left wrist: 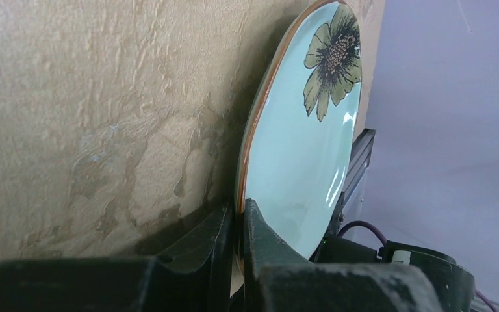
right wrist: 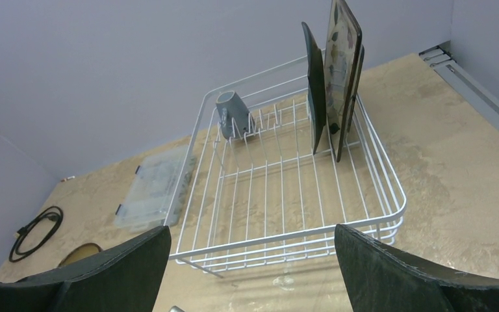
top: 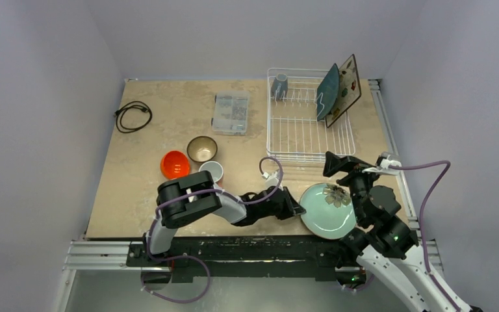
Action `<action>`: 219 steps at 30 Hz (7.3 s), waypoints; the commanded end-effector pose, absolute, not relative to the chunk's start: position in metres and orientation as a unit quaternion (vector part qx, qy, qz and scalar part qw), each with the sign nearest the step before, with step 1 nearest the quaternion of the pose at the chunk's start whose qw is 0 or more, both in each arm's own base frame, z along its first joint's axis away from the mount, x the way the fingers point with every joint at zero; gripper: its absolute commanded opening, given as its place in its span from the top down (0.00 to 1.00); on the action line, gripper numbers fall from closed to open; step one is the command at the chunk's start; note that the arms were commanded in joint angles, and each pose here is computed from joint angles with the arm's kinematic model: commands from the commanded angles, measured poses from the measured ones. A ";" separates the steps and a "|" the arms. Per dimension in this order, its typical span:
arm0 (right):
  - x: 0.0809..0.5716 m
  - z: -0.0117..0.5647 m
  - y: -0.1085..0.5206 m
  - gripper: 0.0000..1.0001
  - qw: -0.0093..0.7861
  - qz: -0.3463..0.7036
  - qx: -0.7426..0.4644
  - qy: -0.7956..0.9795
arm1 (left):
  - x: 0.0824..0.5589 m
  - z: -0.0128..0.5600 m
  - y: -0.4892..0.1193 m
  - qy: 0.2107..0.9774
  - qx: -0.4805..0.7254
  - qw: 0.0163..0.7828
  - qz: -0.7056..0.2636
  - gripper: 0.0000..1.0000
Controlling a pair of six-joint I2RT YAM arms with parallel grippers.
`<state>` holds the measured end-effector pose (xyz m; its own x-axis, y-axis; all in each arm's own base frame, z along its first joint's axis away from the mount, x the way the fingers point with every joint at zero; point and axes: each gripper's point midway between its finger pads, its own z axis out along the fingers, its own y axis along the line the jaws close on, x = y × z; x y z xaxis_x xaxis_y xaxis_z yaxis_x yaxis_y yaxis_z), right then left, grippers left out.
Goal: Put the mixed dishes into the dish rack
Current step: Pick up the plate at the center of the board, then insert the plate into the dish rack.
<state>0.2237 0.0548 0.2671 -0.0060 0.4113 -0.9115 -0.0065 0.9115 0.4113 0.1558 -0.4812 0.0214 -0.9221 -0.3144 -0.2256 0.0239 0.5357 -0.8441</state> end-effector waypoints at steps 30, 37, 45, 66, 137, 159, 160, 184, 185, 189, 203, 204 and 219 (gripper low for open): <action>0.245 0.263 0.089 0.01 0.663 0.169 0.111 0.721 | 0.159 0.114 -0.348 0.873 -0.059 0.237 -0.422 1.00; 0.255 0.253 0.117 0.01 0.633 0.200 0.086 0.743 | 0.156 0.143 -0.305 0.867 -0.041 0.283 -0.408 1.00; 0.265 0.220 0.178 0.01 0.550 0.251 -0.003 0.796 | 0.157 0.183 -0.257 0.837 -0.054 0.341 -0.424 1.00; 0.178 0.197 0.312 0.09 0.276 0.555 -0.320 0.716 | 0.137 0.262 -0.211 0.796 0.066 0.437 -0.415 1.00; 0.311 0.339 0.080 1.00 0.666 0.071 0.233 0.705 | 0.275 0.363 -0.164 0.697 0.213 0.682 0.059 0.03; 0.403 0.351 0.067 1.00 0.680 -0.154 0.178 0.694 | 0.285 0.344 -0.175 0.710 0.227 0.662 0.077 0.05; 0.412 0.350 0.063 1.00 0.678 -0.162 0.178 0.695 | 0.285 0.344 -0.176 0.710 0.227 0.662 0.075 0.06; 0.539 0.277 0.051 1.00 0.600 -0.298 0.067 0.739 | 0.293 0.337 -0.181 0.708 0.239 0.660 0.080 0.06; 0.541 0.274 0.052 1.00 0.600 -0.293 0.064 0.741 | 0.293 0.337 -0.182 0.708 0.239 0.660 0.077 0.06; 0.551 0.265 0.051 1.00 0.604 -0.261 0.069 0.750 | 0.295 0.331 -0.186 0.713 0.246 0.653 0.073 0.06; 0.556 0.253 0.041 0.72 0.588 -0.222 0.084 0.773 | 0.301 0.322 -0.191 0.722 0.251 0.641 0.076 0.06; 0.556 0.256 0.040 0.70 0.588 -0.221 0.087 0.773 | 0.301 0.322 -0.190 0.722 0.251 0.640 0.078 0.06; 0.486 0.307 0.106 0.44 0.604 -0.019 0.060 0.795 | 0.305 0.320 -0.187 0.726 0.248 0.636 0.084 0.06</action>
<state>0.5198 0.0553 0.2746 -0.3135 -0.0469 -0.9484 0.3160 0.9367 -0.1508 0.3008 -0.1884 0.3068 -0.0808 0.5059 -0.8588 0.2754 0.8394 0.4686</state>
